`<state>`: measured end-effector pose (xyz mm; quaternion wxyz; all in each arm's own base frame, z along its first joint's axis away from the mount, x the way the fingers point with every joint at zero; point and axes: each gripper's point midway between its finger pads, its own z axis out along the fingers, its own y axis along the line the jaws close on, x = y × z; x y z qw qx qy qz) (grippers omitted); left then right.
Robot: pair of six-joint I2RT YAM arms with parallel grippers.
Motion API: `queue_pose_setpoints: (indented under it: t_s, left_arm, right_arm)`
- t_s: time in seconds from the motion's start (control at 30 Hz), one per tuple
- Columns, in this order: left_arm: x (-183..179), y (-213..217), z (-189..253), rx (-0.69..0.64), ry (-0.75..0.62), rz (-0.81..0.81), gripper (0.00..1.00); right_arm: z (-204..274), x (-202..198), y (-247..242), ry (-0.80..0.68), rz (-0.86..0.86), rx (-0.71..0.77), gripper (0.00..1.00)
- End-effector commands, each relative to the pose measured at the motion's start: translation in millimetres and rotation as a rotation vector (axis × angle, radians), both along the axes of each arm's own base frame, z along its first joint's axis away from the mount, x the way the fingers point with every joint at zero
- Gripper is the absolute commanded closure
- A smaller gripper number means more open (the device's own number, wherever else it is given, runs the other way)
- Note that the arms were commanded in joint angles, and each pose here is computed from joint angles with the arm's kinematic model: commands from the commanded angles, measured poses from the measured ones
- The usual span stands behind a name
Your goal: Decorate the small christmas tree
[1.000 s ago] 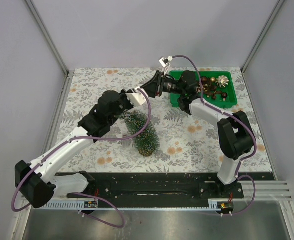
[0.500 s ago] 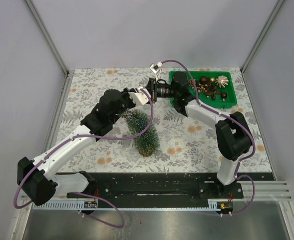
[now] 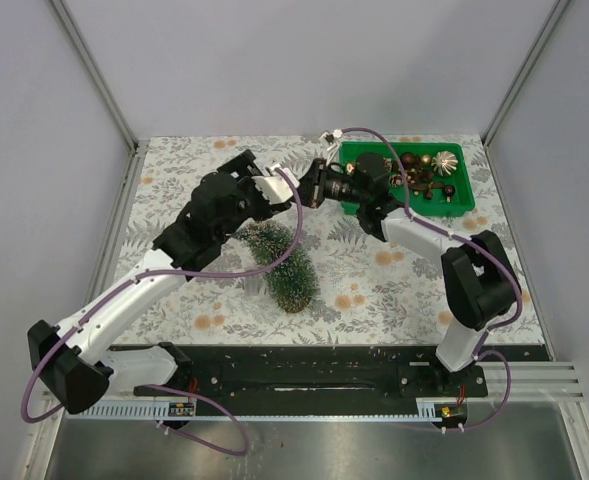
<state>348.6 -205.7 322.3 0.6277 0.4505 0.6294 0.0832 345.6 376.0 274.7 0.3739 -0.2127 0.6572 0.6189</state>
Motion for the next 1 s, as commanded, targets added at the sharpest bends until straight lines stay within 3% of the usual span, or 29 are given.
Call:
queue_pose_setpoints:
  t_s: [0.0,0.17,0.47,0.77,0.97]
  left_arm:
    - [-10,20,67,-0.121,-0.114,0.055,0.04]
    - [-29,44,91,-0.106,-0.097,0.078,0.01]
    - [-59,92,117,-0.203,-0.045,0.099,0.01]
    - [-91,82,113,-0.229,-0.01,-0.031,0.01]
    - [-103,66,106,-0.252,0.052,-0.127,0.01]
  right_arm:
    - [48,17,-40,-0.133,-0.17,0.083,1.0]
    - [55,21,-70,-0.153,-0.277,0.109,1.0]
    - [58,6,-116,-0.215,-0.508,0.169,1.0]
    - [61,-35,-161,-0.297,-0.686,0.182,1.0]
    - [62,-65,-167,-0.35,-0.705,0.182,1.0]
